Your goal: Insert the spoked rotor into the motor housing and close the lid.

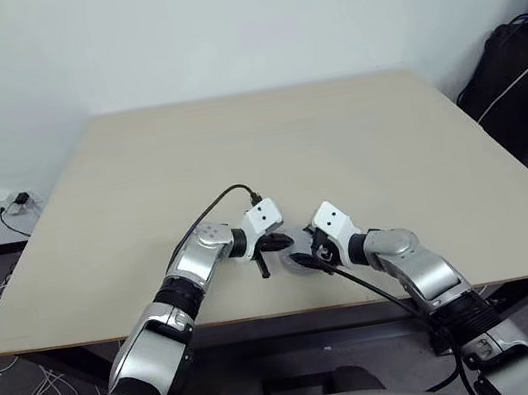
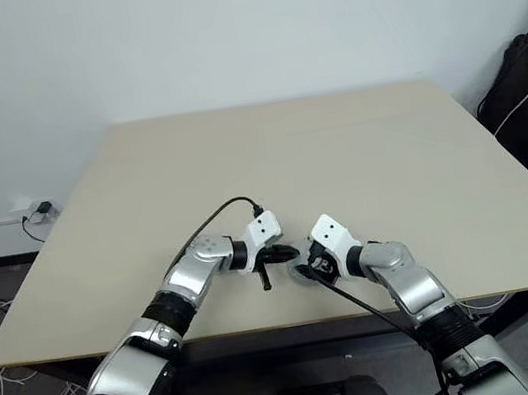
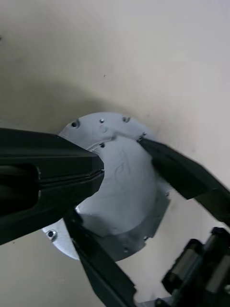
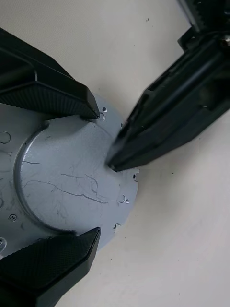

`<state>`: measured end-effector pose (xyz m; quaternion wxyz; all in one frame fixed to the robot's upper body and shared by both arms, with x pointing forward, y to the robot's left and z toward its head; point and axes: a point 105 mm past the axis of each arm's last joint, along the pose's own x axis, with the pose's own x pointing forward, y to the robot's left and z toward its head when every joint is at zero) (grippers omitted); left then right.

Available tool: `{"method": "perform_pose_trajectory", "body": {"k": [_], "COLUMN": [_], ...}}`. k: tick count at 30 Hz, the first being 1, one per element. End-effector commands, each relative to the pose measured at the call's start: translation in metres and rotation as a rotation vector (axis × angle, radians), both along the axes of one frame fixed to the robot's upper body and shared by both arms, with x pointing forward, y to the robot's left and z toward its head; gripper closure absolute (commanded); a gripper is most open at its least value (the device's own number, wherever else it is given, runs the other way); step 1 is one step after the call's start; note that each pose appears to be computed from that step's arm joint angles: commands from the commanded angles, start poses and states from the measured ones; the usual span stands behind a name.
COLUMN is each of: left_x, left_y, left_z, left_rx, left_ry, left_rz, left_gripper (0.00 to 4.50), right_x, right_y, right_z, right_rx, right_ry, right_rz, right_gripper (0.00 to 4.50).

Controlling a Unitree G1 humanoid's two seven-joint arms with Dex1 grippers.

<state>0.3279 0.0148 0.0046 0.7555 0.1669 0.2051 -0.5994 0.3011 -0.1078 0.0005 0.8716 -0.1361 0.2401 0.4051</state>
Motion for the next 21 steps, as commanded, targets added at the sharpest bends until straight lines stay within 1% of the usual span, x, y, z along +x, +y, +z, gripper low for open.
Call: {"method": "perform_pose_trajectory", "body": {"k": [1,7,10,12,14,18,21], "left_x": [0.002,-0.002,-0.005,-0.007,-0.009,-0.013,-0.015], "left_y": [-0.003,-0.005,-0.006,-0.006,-0.006,-0.006,-0.007], "left_z": [0.004,-0.001,-0.003,-0.004,-0.005,-0.008,-0.01], "left_rx": [0.006,0.027,0.041,0.045,0.048,0.053,0.056], "left_ry": [-0.014,-0.01,-0.015,-0.009,-0.007,-0.003,0.002], "left_rz": [-0.015,-0.033,-0.051,-0.061,-0.069,-0.08,-0.087], "left_gripper": [4.5,4.5,4.5,4.5,4.5,4.5,4.5], "right_x": [-0.003,-0.004,-0.009,-0.014,-0.017,-0.021,-0.027], "right_y": [-0.003,-0.004,-0.007,-0.011,-0.012,-0.022,-0.027], "right_z": [-0.008,-0.01,-0.011,-0.012,-0.009,0.002,0.006], "right_rx": [-0.035,-0.036,-0.036,-0.046,-0.042,-0.015,-0.027], "right_ry": [0.028,0.025,0.022,0.01,-0.025,-0.089,-0.112], "right_rz": [-0.009,-0.029,-0.054,-0.071,-0.085,-0.186,-0.214], "right_gripper": [1.19,1.19,1.19,0.45,0.01,0.01,0.01]}}
